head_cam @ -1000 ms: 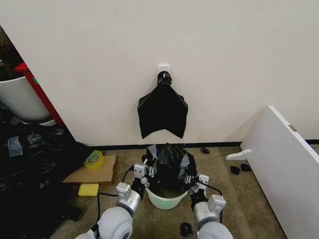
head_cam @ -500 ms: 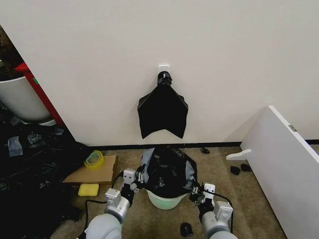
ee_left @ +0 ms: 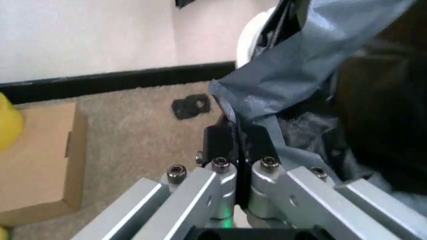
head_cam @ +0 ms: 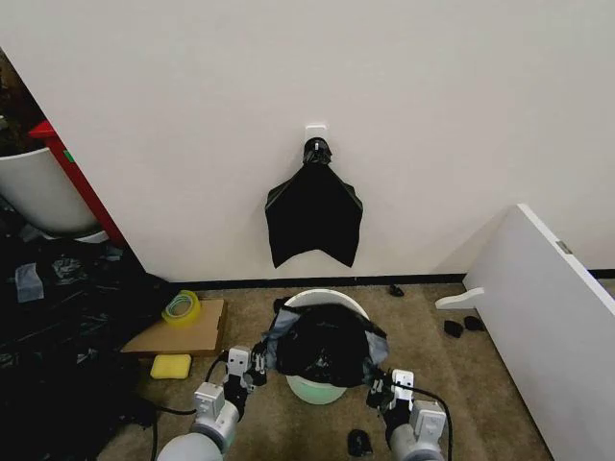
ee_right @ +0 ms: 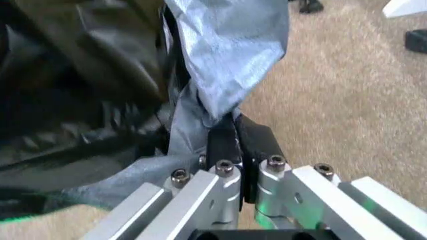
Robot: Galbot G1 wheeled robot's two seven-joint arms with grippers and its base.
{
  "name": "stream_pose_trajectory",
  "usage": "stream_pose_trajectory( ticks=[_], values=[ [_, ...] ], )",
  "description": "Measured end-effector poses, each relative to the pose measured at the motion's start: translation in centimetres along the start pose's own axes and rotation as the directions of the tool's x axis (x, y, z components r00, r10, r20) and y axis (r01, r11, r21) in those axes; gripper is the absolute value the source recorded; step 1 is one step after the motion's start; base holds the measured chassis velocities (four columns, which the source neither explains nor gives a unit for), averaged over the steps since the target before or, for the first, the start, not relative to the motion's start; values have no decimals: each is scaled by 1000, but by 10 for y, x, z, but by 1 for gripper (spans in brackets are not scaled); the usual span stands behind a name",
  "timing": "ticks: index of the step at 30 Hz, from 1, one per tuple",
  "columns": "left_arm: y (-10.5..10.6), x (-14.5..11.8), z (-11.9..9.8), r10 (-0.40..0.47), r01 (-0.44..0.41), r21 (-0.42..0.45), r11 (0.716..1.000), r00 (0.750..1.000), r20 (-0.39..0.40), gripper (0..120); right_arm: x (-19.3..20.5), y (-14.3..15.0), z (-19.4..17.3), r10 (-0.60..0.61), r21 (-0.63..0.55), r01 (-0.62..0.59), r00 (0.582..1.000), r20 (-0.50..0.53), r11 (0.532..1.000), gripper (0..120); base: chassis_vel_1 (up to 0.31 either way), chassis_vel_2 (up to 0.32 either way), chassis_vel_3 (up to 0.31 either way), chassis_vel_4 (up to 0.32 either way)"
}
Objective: Place the garbage bag over the trash bin.
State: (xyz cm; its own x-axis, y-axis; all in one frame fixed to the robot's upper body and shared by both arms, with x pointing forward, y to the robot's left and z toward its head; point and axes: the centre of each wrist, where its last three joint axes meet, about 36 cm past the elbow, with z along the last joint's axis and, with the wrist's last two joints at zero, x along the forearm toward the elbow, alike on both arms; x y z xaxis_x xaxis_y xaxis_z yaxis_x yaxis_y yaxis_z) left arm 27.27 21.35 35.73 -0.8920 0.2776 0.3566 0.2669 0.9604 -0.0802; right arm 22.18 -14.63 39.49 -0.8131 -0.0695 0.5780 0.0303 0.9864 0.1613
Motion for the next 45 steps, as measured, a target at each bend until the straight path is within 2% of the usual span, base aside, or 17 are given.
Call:
stream_pose_trajectory(
  ticks=[6,20,34,45],
  values=[
    [10,-7,1,-14,13,-26,1000,999,-34,0,-8,-4,8,-25,41,25,1000,-19,999,0,0,0,0,0],
    [18,-24,5,-36,34,-45,998,998,-44,0,-43,-11,15,-25,103,26,1000,-19,994,0,0,0,0,0],
    [15,-35,17,-87,83,-83,993,995,-49,0,-59,-15,26,8,193,-18,999,53,981,0,0,0,0,0],
    [16,-37,17,-122,119,-73,990,992,-39,0,-61,-14,32,17,198,-34,996,88,980,0,0,0,0,0]
  ],
)
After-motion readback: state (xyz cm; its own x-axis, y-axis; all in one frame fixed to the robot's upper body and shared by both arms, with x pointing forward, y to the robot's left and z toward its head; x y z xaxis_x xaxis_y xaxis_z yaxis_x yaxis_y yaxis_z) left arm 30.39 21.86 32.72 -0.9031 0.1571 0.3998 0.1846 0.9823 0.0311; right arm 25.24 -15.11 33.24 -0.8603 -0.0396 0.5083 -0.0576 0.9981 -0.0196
